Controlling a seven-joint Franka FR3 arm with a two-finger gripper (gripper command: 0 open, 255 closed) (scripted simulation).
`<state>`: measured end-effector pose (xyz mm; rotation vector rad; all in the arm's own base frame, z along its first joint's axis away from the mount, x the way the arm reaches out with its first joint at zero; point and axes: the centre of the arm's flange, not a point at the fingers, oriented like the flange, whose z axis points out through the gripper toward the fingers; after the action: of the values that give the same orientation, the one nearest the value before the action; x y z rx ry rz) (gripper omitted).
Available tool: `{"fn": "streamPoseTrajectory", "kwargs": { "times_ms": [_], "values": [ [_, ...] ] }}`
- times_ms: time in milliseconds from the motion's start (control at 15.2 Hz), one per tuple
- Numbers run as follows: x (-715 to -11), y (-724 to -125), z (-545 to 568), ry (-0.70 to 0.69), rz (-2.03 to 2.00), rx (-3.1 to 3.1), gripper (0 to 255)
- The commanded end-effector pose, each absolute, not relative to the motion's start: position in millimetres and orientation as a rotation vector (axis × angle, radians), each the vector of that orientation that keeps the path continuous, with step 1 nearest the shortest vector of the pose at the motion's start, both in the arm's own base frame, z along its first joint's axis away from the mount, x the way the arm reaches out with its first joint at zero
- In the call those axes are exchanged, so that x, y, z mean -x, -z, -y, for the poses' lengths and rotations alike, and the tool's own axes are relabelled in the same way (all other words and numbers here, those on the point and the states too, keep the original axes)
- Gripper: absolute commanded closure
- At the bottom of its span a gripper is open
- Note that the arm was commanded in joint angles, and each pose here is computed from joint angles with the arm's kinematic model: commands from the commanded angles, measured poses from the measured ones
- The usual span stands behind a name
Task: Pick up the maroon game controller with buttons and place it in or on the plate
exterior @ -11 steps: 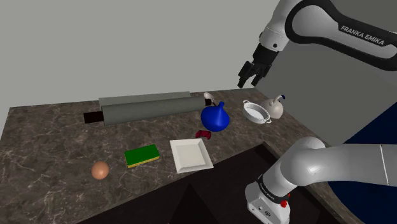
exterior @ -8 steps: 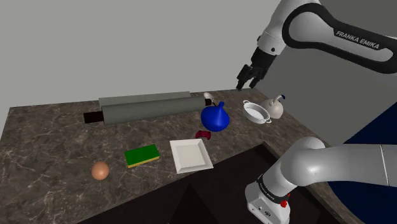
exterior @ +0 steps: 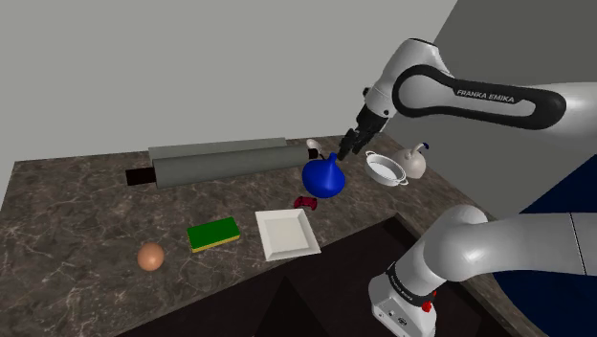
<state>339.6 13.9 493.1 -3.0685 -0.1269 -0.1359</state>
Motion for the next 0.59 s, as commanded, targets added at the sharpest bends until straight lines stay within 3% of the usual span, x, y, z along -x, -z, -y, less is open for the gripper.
{"fn": "streamPoseTrajectory", "kwargs": {
  "times_ms": [0,528],
  "values": [
    [-345.3,-467.1,-12.7,0.159,0.190,3.048,0],
    [-373.2,-365.1,-12.0,0.224,0.424,2.952,0]
  ]
}}
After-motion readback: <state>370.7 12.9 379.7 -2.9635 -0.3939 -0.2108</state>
